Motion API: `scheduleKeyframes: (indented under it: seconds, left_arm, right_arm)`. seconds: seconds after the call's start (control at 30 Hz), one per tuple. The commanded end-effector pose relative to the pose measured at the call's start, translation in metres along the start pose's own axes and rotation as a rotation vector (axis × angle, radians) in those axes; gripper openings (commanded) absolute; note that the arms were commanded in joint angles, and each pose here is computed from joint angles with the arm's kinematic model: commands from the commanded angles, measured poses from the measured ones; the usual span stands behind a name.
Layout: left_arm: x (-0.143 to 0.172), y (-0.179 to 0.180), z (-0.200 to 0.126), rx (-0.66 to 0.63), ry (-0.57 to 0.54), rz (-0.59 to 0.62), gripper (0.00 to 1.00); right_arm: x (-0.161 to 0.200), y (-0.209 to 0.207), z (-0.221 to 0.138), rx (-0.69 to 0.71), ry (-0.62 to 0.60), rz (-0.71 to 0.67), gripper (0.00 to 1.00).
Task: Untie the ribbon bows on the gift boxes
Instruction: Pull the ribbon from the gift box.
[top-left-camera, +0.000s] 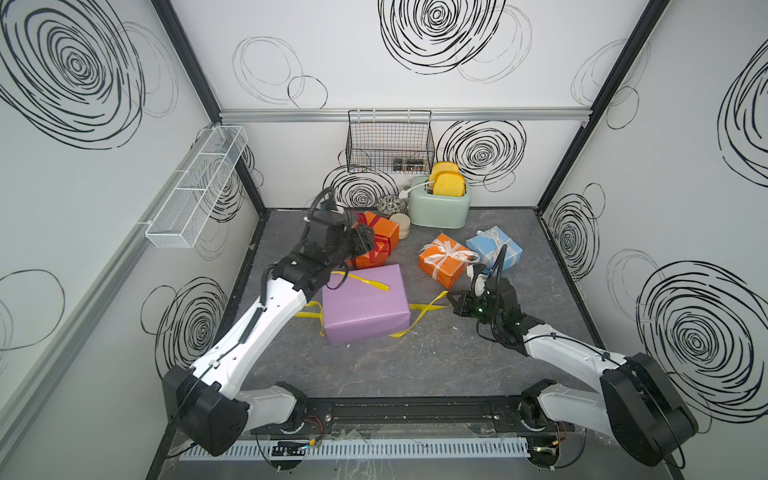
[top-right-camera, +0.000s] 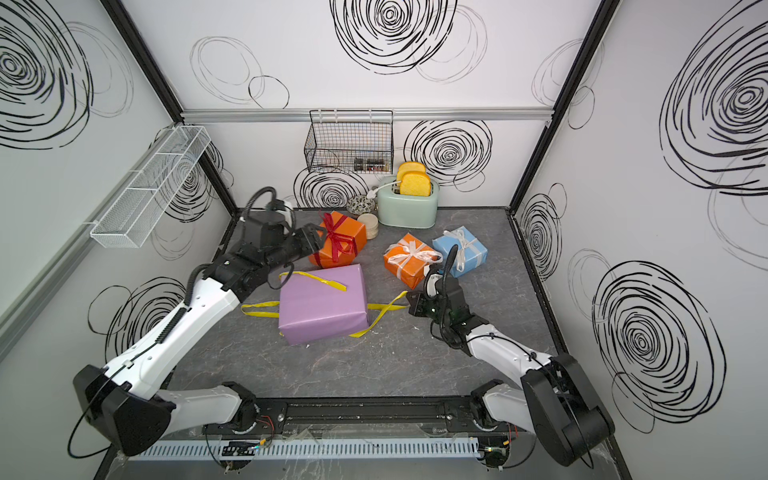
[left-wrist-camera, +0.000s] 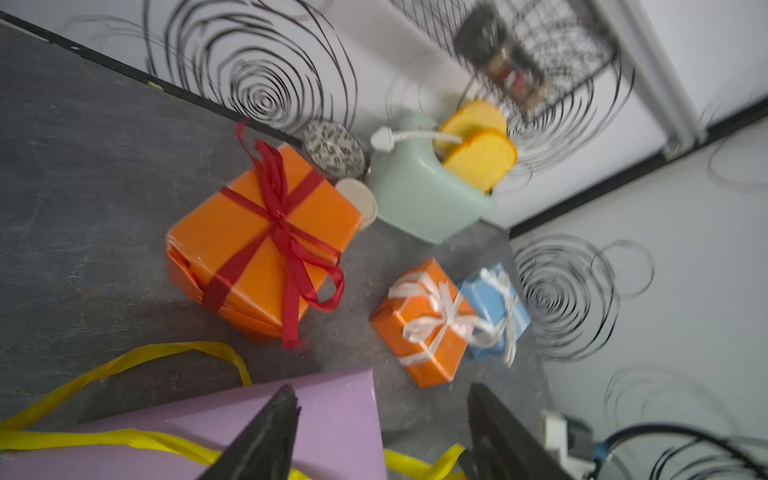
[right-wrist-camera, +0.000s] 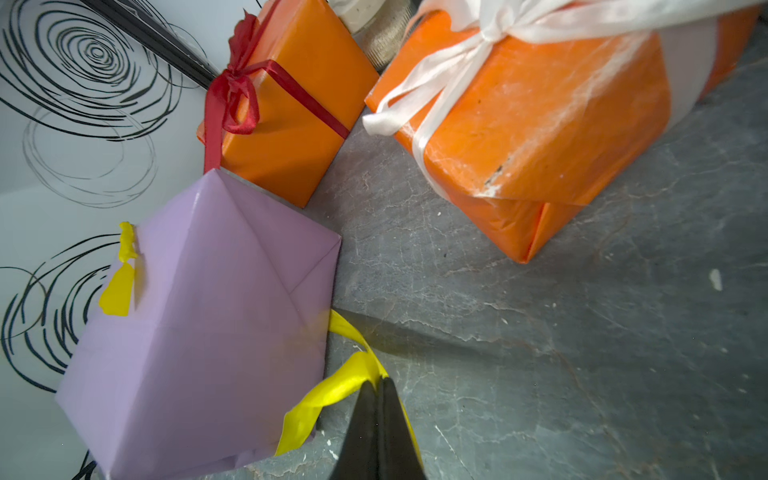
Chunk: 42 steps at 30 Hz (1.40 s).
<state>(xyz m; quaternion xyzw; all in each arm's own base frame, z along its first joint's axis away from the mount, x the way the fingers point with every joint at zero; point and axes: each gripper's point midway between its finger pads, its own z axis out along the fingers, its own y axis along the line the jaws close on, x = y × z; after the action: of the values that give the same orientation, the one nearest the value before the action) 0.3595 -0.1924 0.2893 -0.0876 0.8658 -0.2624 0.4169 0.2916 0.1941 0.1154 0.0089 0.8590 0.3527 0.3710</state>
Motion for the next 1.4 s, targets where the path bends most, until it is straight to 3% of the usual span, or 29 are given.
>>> scheduleKeyframes:
  seconds: [0.0, 0.1, 0.4, 0.8, 1.37]
  left_arm:
    - [0.053, -0.009, 0.010, -0.057, 0.118, 0.210, 0.83]
    - [0.092, -0.020, 0.014, -0.061, 0.192, 0.340, 0.98]
    - [0.153, -0.004, 0.037, -0.149, 0.316, 0.541, 0.96]
    - [0.164, 0.035, 0.045, -0.328, 0.339, 0.679, 0.96]
    - [0.161, 0.056, 0.048, -0.426, 0.350, 0.717, 0.96]
  right_arm:
    - [-0.012, 0.013, -0.009, -0.042, -0.042, -0.008, 0.00]
    - [-0.021, 0.026, -0.016, -0.073, -0.049, -0.015, 0.00]
    - [-0.057, 0.078, -0.044, -0.206, -0.097, -0.056, 0.00]
    - [-0.141, 0.150, -0.103, -0.294, -0.278, -0.114, 0.00]
    - [-0.277, 0.236, -0.210, -0.329, -0.545, -0.188, 0.00]
